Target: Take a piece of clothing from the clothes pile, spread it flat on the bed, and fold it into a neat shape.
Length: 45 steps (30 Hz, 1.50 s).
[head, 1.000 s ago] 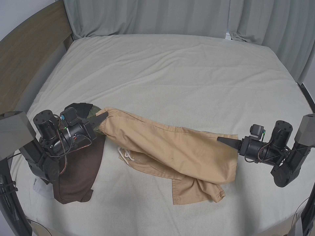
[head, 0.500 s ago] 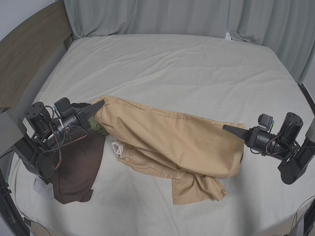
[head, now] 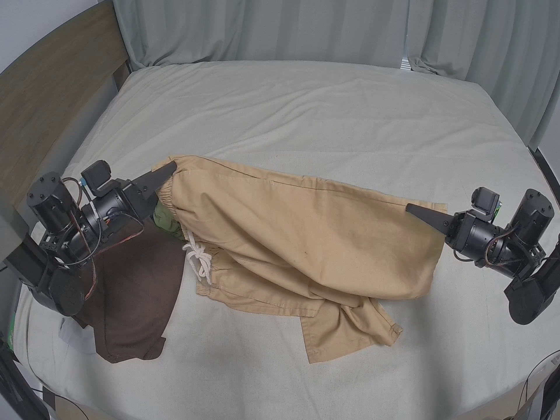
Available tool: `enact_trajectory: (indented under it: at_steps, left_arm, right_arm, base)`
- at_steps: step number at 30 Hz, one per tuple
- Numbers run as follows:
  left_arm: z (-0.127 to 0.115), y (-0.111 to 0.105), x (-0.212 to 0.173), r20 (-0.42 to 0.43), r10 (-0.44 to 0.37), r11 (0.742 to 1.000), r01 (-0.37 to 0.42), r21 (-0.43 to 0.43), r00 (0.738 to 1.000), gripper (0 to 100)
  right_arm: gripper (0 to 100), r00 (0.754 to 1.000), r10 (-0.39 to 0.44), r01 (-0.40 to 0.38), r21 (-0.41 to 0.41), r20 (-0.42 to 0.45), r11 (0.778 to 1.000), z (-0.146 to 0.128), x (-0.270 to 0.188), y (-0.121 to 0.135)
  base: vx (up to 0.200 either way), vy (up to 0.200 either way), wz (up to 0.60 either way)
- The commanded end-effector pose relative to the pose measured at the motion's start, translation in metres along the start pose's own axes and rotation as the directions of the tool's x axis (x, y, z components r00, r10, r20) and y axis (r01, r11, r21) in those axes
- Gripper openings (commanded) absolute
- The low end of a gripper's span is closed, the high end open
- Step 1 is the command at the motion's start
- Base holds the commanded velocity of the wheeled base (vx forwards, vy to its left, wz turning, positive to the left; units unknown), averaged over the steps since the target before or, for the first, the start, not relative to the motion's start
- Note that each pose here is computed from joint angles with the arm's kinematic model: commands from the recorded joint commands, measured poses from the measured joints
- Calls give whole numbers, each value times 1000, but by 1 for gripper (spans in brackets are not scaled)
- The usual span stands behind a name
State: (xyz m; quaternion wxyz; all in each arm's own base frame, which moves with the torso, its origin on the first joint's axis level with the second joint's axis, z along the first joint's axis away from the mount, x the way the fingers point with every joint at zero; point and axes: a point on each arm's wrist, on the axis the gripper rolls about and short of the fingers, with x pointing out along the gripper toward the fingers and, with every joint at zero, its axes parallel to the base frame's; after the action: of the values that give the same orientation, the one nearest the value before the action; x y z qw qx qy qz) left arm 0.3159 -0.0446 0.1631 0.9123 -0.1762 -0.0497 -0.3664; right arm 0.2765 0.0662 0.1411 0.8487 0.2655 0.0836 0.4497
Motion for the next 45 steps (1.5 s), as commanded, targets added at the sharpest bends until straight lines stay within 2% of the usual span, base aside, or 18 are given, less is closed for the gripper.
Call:
enact_trajectory:
  at_steps: [1,30,45]
  left_arm:
    - [13,-9,-6,30,-9,1000,9,-3,1000,0]
    - [2,2,-10,0,29,999,-29,-27,1000,0]
    - [-4,7,-7,-23,18,999,-19,-37,1000,0]
  right_arm:
    - [0,1000,13,-12,-22,17,1000,6,0,5]
    - [0,998,17,-14,-57,58,998,19,-1,5]
    - [0,994,-18,27,-87,109,996,34,-9,-4]
  base:
    - [0,0,0]
    - [0,0,0]
    - [0,0,0]
